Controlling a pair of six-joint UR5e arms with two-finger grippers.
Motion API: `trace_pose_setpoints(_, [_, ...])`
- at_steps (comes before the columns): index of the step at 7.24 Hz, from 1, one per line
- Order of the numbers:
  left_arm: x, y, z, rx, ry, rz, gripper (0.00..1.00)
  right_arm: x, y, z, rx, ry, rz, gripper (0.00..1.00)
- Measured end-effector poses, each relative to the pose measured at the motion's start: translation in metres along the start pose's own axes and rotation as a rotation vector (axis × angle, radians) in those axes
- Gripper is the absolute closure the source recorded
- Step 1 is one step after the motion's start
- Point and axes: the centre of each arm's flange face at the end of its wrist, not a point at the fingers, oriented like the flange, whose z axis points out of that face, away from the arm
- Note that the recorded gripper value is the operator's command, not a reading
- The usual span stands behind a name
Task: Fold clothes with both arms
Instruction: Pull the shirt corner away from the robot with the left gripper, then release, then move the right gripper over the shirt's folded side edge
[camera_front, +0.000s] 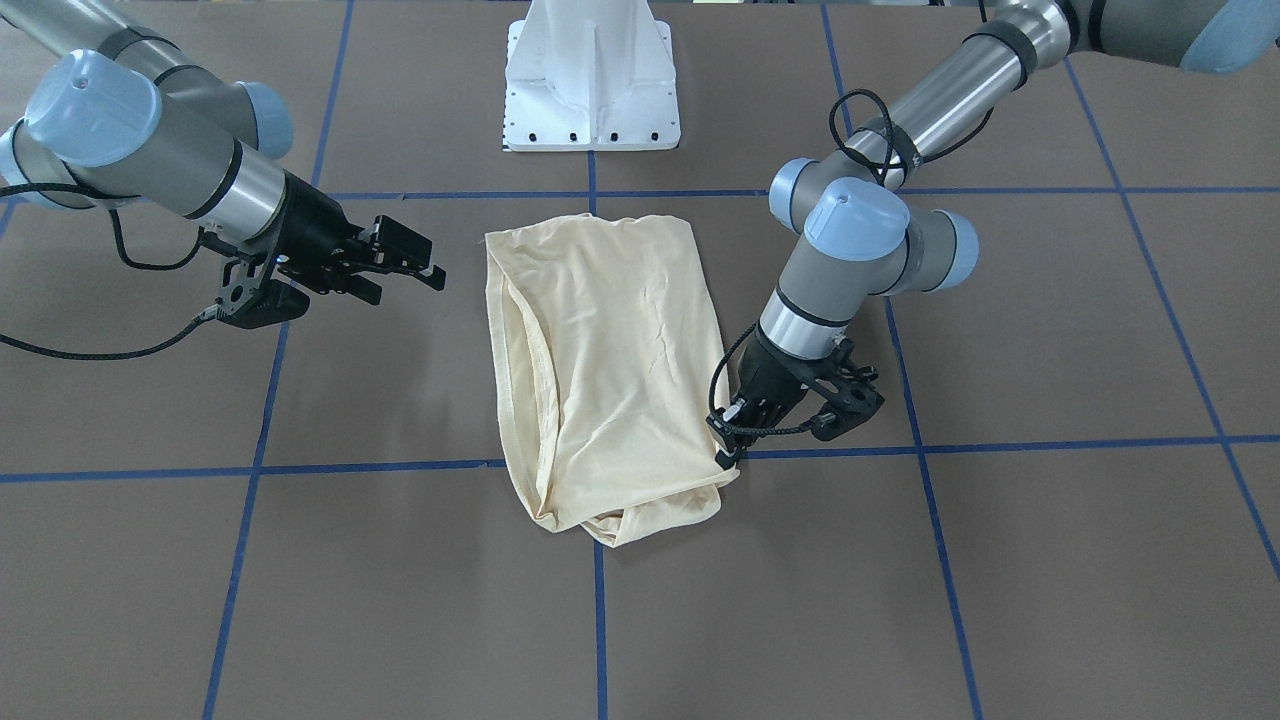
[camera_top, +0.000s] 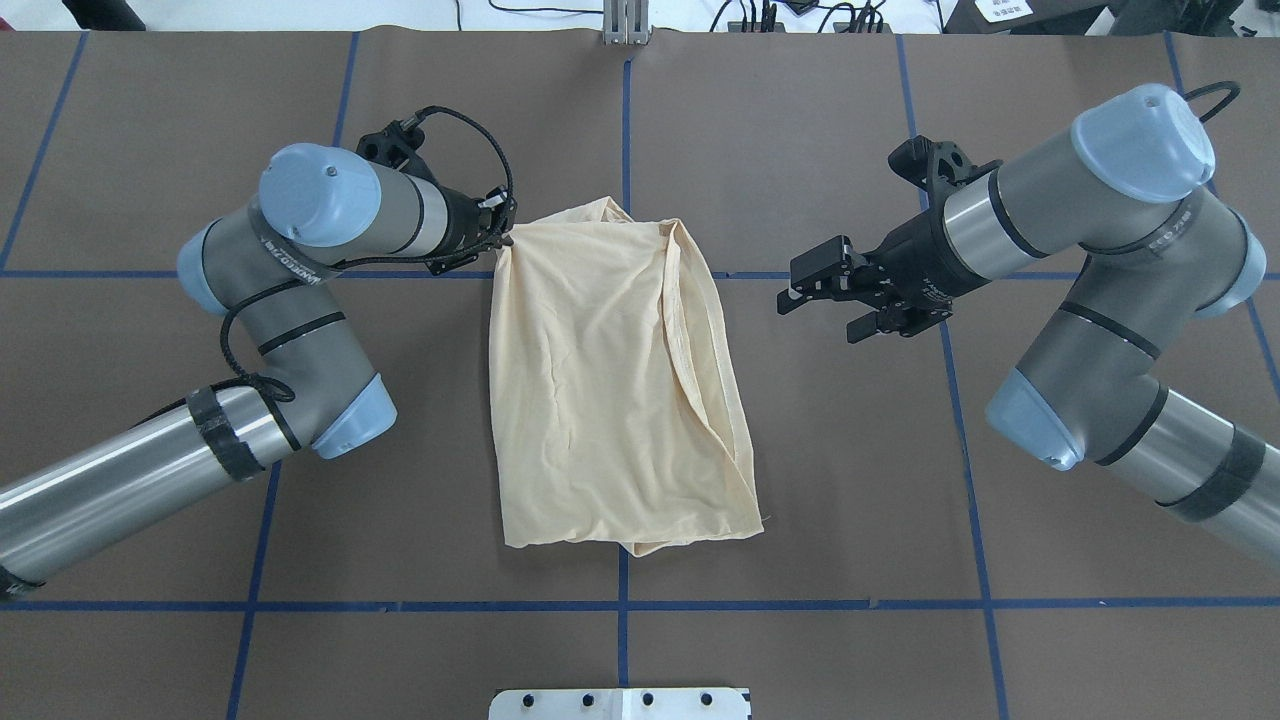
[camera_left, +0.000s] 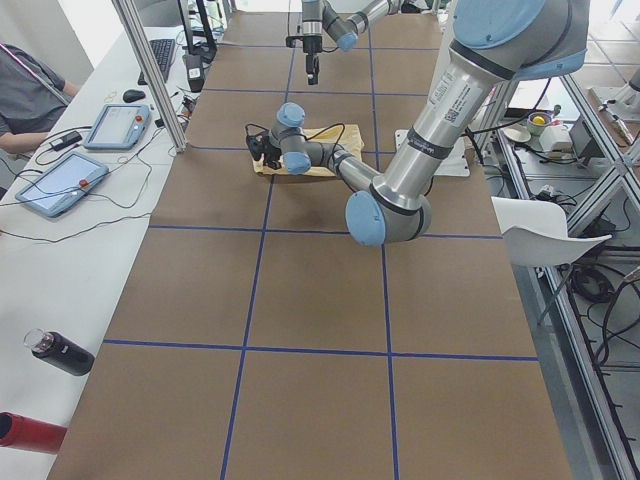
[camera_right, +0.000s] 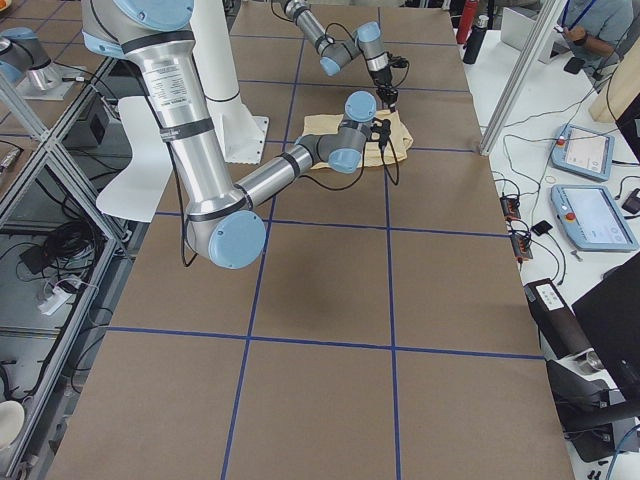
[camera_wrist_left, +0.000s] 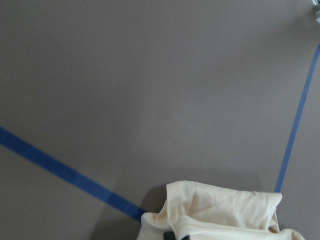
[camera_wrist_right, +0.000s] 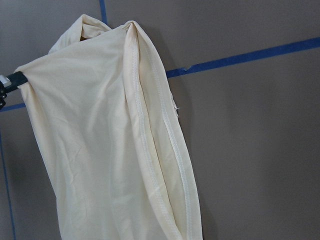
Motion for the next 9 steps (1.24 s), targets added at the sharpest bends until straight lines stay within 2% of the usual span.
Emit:
trace_pose_setpoints(3, [0.016,-0.030,0.026,0.090,0.030,0.011,0.97,0.006,-0.004,-0.003,0.012,0.006,0.010,0.00])
trace_pose_setpoints(4, [0.017,-0.035,0.028,0.105,0.033,0.013,0.35,0.007,-0.005,-0.003,0.024,0.009,0.011,0.00])
trace_pose_setpoints(5, [0.017,-0.042,0.027,0.116,0.034,0.010,0.00,0.008,-0.006,-0.002,0.038,0.013,0.010,0.00])
trace_pose_setpoints(8, [0.014,-0.095,0.007,0.171,0.031,0.018,0.00,0.004,-0.006,0.005,0.068,0.019,-0.001,0.00])
trace_pose_setpoints(9, [0.006,-0.108,-0.004,0.161,0.031,0.027,0.00,-0.003,-0.004,0.013,0.095,0.022,-0.014,0.00])
